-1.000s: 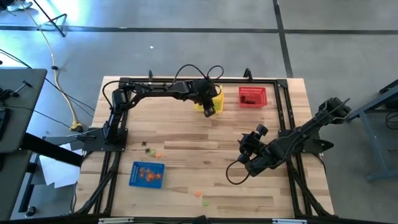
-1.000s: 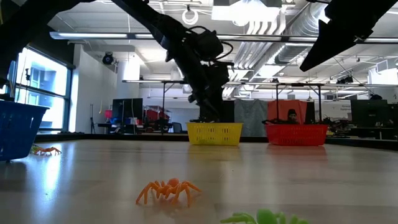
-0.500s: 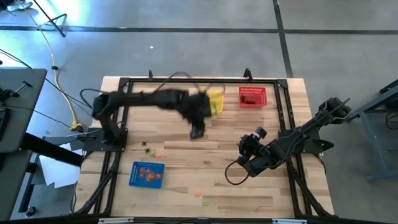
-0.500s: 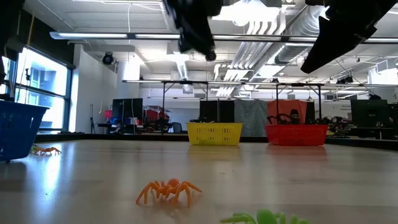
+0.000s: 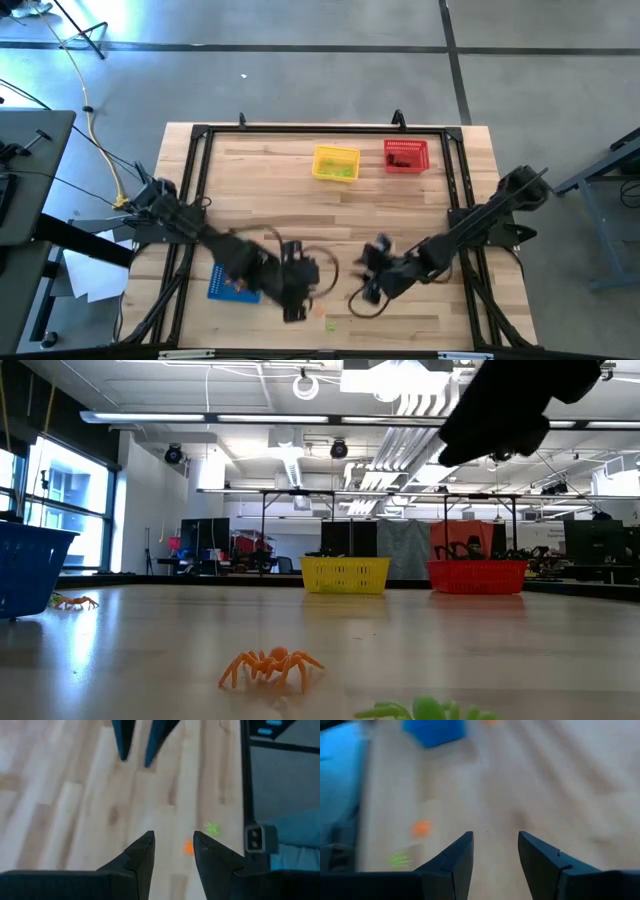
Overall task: Sort Halloween decoration
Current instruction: Put the orange spider toy into the blue bin
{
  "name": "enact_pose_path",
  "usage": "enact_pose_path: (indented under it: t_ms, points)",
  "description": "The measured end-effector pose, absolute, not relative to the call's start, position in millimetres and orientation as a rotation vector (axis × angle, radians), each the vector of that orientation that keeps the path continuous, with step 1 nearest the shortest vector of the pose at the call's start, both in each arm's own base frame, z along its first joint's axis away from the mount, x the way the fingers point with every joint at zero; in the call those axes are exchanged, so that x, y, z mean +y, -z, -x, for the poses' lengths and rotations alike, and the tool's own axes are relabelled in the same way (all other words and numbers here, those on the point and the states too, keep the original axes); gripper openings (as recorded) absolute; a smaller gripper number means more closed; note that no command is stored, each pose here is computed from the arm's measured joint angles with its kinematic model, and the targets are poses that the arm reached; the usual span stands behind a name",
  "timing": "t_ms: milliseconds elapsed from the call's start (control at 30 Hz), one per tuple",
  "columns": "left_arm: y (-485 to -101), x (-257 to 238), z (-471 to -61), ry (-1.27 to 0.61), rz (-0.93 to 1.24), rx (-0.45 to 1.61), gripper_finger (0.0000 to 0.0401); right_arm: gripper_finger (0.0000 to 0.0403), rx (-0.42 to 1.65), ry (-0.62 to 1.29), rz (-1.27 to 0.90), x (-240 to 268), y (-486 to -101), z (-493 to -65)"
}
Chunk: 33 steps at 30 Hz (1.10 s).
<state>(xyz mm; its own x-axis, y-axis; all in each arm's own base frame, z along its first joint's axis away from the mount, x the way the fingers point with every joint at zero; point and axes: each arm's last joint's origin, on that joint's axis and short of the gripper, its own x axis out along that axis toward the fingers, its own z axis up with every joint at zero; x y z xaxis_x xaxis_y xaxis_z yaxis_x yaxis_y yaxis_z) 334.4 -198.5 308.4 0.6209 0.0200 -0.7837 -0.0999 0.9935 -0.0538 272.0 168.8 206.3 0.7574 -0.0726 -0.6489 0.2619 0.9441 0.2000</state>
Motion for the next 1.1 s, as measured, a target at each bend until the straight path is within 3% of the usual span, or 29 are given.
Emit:
enact_pose_path:
  t_ms: [333, 633, 867, 1100]
  points:
    - [-264, -248, -328, -0.116, 0.133, 0.963, 0.0121, 0.0149, 0.765, -0.007, -0.414, 208, -131, -301]
    - [-260, -256, -332, -0.111, 0.177, 0.926, 0.0121, 0.0149, 0.737, -0.224, -0.383, 238, -99, -302]
    - [-258, -255, -337, -0.107, 0.203, 0.897, 0.0121, 0.0149, 0.704, -0.296, -0.256, 254, -100, -304]
    - [-218, -256, -347, -0.073, 0.045, 0.933, 0.0121, 0.0149, 0.798, -0.275, -0.173, 262, -113, -304]
